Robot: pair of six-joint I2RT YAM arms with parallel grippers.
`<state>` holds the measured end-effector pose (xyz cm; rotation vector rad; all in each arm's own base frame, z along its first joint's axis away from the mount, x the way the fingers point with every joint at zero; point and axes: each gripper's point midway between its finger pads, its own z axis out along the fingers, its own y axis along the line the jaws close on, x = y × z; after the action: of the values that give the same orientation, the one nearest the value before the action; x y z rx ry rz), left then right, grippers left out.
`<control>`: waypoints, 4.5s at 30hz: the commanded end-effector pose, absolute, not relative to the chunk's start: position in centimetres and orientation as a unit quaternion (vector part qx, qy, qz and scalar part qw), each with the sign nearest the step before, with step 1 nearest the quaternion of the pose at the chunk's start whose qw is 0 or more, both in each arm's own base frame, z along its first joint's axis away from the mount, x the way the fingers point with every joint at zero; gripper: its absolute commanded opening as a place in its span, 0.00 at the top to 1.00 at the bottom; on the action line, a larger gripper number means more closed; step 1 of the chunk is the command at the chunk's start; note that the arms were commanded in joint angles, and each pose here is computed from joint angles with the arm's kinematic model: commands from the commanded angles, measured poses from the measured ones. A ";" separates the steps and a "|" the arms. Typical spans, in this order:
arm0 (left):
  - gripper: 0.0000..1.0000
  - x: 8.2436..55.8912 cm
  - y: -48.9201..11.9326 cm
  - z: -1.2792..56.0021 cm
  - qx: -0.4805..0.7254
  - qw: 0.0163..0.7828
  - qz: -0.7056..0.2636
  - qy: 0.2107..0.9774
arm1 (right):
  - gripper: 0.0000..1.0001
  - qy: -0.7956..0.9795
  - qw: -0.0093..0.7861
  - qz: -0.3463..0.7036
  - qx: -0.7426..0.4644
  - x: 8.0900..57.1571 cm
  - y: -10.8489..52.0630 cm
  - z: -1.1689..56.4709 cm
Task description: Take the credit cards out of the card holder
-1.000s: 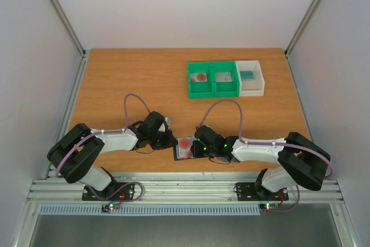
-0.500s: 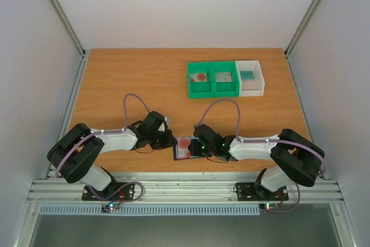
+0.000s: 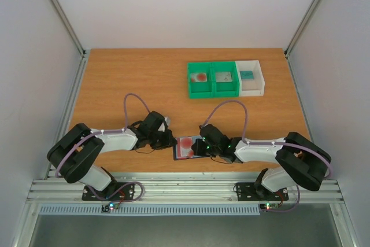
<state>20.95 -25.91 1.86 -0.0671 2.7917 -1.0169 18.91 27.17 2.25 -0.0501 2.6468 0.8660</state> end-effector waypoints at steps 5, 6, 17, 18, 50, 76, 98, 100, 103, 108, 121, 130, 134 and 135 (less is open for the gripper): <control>0.90 20.2 -24.2 0.2 -0.029 0.073 -0.294 0.953 | 0.99 0.942 0.168 0.291 -0.008 18.2 25.4 1.9; 0.90 20.2 -24.3 0.4 -0.029 0.073 -0.296 0.952 | 0.99 0.941 0.167 0.293 -0.009 18.2 25.5 2.0; 0.88 20.5 -24.8 1.6 -0.026 0.074 -0.302 0.950 | 0.99 0.936 0.174 0.307 0.019 18.4 24.5 2.9; 0.88 20.6 -24.8 1.8 -0.026 0.076 -0.304 0.949 | 0.99 0.935 0.174 0.307 0.020 18.4 24.4 3.0; 0.39 20.1 -28.8 14.2 -0.037 0.124 -0.544 0.829 | 0.99 0.862 0.203 0.462 0.041 17.4 25.8 13.0; 0.99 18.8 -30.6 18.3 0.019 0.136 -0.622 0.771 | 0.85 0.849 0.230 0.475 -0.021 16.4 25.5 16.3; 0.99 13.9 -30.2 21.4 0.180 0.111 -0.618 0.758 | 0.55 0.859 0.235 0.396 -0.224 11.6 22.4 23.9; 1.00 13.5 -30.2 21.4 0.191 0.106 -0.617 0.756 | 0.55 0.856 0.223 0.404 -0.232 11.3 22.8 24.1; 1.00 12.7 -30.3 21.9 0.208 0.097 -0.625 0.746 | 0.55 0.854 0.202 0.416 -0.238 11.1 23.7 24.0; 0.99 11.7 -30.4 22.7 0.228 0.095 -0.632 0.735 | 0.54 0.849 0.188 0.430 -0.242 11.1 24.7 23.7; 1.00 10.8 -30.8 22.8 0.253 0.085 -0.629 0.730 | 0.49 0.859 0.159 0.417 -0.252 11.1 25.2 21.9; 1.00 10.4 -30.6 23.1 0.262 0.085 -0.623 0.732 | 0.51 0.851 0.143 0.422 -0.279 10.3 25.3 21.4; 1.00 10.8 -30.6 22.9 0.266 0.095 -0.612 0.739 | 0.72 0.843 0.143 0.434 -0.283 10.0 25.5 21.8; 1.00 10.8 -30.6 22.7 0.266 0.095 -0.609 0.742 | 0.78 0.842 0.144 0.437 -0.283 10.0 25.5 21.9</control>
<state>10.66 -30.50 21.39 0.7319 2.2591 -1.8368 10.59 25.33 21.64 -0.7735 2.4554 1.2134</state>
